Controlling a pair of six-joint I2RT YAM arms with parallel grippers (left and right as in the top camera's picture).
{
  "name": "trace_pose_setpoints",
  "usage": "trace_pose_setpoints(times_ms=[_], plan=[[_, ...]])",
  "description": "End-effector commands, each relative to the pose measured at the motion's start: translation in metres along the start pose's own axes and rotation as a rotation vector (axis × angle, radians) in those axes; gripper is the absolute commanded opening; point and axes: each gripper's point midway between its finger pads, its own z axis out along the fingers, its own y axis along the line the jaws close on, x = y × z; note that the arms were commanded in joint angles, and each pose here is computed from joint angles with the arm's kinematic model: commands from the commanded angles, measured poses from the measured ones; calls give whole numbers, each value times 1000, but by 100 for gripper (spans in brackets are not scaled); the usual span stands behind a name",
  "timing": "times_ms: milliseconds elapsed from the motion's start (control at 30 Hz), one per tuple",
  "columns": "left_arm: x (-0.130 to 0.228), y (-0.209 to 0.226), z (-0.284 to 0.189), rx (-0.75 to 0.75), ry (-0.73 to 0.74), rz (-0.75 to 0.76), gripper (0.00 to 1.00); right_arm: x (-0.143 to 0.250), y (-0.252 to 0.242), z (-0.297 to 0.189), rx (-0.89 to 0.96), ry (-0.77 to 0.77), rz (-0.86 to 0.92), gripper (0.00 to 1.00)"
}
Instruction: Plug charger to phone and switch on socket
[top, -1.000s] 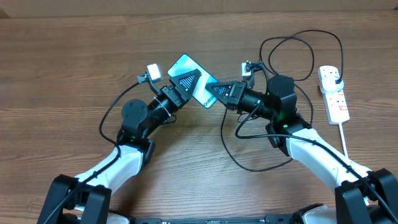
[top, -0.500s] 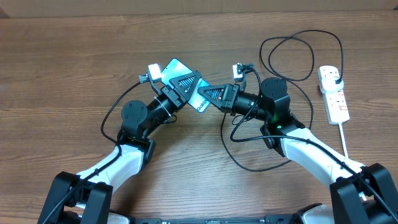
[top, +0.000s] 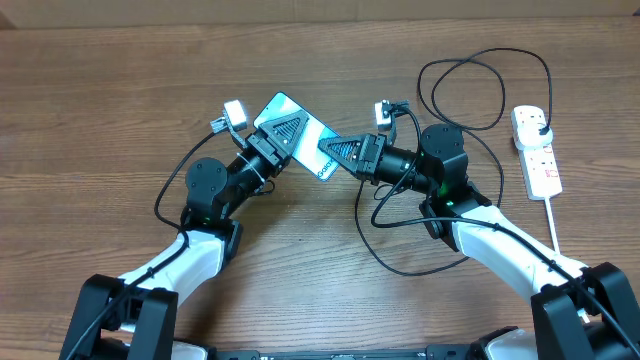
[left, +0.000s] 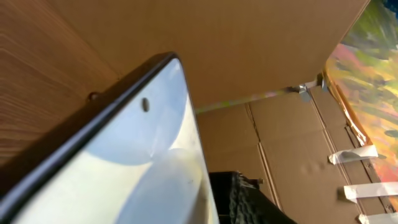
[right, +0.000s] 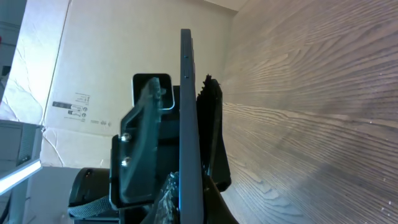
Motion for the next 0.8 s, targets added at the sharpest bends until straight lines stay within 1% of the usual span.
trace_pose_setpoints(times_ms=[0, 267, 300, 333, 367, 433, 467, 500, 533, 567, 667, 767], plan=[[-4, -12, -1, 37, -6, 38, 34, -13, -9, 0, 32, -54, 5, 4], [-4, -13, -1, 38, -6, 30, 11, -13, -9, 0, 31, -51, 5, 3], [-4, -12, -1, 37, -6, 30, 6, -12, -8, 0, 29, -47, 4, 4], [-4, -12, -1, 37, -7, 28, 5, -11, -8, 0, 25, -40, -6, 25], [-4, -12, -1, 34, -7, 18, 4, -10, -6, -1, 18, -33, -29, 38], [-6, -5, -2, 11, -8, -44, 4, -10, 5, -8, -40, 8, -144, 60], [-7, -1, -3, -4, -4, -79, 4, -12, 10, -13, -67, 22, -182, 67], [-8, 4, -5, -23, 4, -117, 4, -14, 16, -20, -96, 35, -219, 76], [-9, 11, -8, -49, 13, -158, 4, -18, 21, -29, -122, 42, -254, 89], [-10, 17, -10, -69, 22, -186, 4, -24, 26, -39, -139, 40, -277, 93], [-13, 35, -18, -139, 54, -285, 4, -35, 36, -64, -161, 29, -352, 93], [-13, 44, -23, -191, 111, -372, 4, -38, 38, -78, -143, 16, -383, 94]])
